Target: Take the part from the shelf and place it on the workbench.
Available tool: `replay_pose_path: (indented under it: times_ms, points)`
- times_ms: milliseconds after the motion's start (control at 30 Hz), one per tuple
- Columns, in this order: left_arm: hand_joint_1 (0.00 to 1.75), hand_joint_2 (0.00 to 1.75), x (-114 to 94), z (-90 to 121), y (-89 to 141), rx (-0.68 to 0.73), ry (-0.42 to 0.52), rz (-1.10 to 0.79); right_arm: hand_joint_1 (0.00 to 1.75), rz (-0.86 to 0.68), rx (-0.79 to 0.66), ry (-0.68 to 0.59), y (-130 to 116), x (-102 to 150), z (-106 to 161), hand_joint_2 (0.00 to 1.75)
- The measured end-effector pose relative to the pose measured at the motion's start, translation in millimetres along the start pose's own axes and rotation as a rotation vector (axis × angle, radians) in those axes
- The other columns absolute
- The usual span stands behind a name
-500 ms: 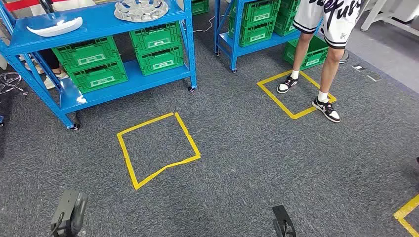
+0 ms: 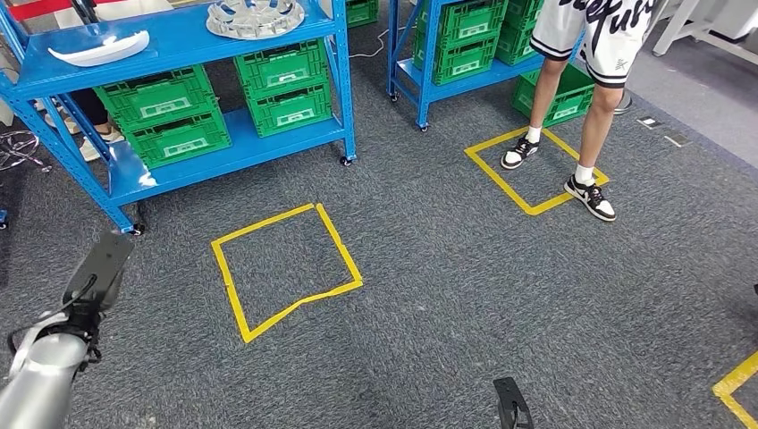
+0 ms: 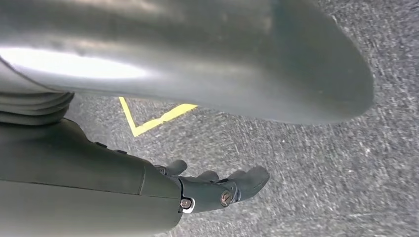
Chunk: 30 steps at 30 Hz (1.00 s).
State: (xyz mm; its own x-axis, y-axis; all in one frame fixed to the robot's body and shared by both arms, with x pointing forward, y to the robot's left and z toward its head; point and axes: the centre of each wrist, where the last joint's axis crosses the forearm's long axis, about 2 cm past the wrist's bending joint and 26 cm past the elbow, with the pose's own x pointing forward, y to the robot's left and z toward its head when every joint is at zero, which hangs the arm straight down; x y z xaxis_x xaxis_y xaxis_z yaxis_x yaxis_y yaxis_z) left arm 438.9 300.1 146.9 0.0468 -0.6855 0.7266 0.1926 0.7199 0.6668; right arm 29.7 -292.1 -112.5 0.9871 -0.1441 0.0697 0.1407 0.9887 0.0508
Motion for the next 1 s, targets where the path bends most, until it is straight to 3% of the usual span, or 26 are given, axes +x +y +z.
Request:
replay_pose_path:
  times_ms: [333,600,800,1000]
  points:
    - [0.00,0.00,98.4,-34.5,80.5,0.128,-0.208,-0.286,0.00,-0.022,0.050,0.032,13.5,7.2,-0.5,0.00]
    - [0.00,0.00,155.0,-40.6,122.3,0.205,-0.298,-0.476,0.00,-0.026,0.095,0.074,24.9,5.3,-0.7,0.00]
    - [0.00,0.00,171.8,-40.8,129.7,0.233,-0.331,-0.504,0.00,-0.042,0.119,0.080,34.2,6.9,-0.5,0.00]
    - [0.00,0.00,163.3,-41.5,125.0,0.220,-0.307,-0.509,0.00,-0.058,0.119,0.087,34.1,3.5,-0.6,0.00]
